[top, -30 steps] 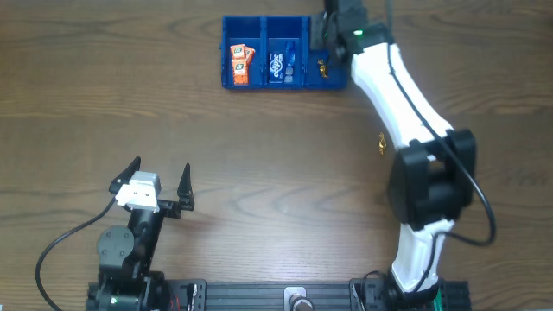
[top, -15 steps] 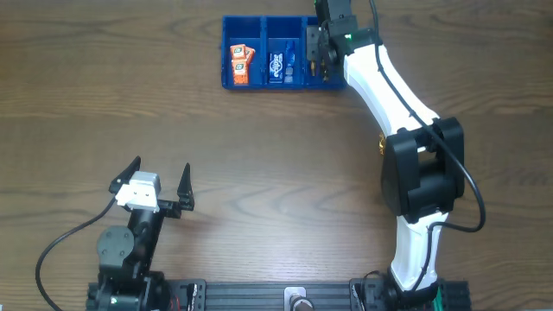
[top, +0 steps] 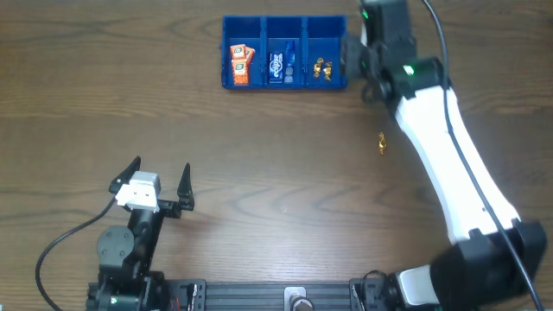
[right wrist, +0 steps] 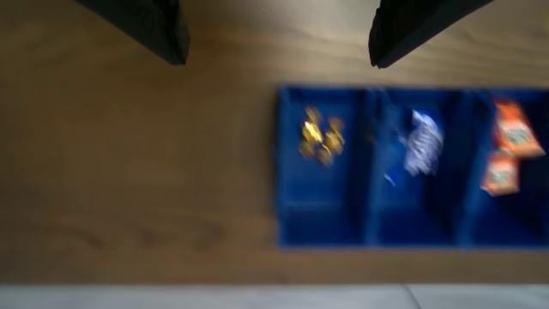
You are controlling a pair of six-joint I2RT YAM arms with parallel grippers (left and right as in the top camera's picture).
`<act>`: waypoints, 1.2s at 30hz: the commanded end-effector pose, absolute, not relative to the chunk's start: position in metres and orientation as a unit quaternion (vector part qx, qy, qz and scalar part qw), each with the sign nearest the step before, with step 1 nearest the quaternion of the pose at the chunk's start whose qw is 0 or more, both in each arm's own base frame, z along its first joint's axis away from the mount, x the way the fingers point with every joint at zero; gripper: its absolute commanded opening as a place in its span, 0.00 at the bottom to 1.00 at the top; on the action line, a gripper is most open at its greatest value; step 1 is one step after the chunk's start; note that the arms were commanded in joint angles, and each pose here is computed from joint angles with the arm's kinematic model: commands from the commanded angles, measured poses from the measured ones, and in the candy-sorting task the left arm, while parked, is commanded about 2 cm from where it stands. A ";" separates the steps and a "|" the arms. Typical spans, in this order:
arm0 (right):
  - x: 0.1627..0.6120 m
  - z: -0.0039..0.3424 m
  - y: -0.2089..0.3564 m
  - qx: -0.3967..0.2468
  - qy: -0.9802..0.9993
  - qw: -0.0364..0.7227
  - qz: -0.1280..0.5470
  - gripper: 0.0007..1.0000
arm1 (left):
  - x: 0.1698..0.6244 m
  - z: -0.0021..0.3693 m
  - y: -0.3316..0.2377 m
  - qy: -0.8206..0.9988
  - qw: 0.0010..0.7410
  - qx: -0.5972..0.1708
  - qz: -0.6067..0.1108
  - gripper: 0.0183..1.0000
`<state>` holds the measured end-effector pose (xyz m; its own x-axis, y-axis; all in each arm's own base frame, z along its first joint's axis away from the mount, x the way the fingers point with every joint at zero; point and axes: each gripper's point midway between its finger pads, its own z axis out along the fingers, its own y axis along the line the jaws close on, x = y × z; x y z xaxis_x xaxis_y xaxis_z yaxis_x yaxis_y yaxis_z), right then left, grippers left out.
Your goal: Sort Candies Into Trays
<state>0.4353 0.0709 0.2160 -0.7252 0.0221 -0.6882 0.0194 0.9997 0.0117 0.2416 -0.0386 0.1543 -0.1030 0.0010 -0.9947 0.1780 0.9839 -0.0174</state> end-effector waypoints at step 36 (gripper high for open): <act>0.343 -0.006 0.000 0.106 0.984 0.145 -0.006 0.59 | 0.240 0.139 -0.041 0.754 0.649 0.070 -0.069 1.00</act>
<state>0.3463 0.0010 0.0047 -0.9297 0.1936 -0.3134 0.1979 0.9801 0.0182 0.2416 -0.0386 0.1543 -0.1030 0.0010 -0.9947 0.1780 0.9839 -0.0174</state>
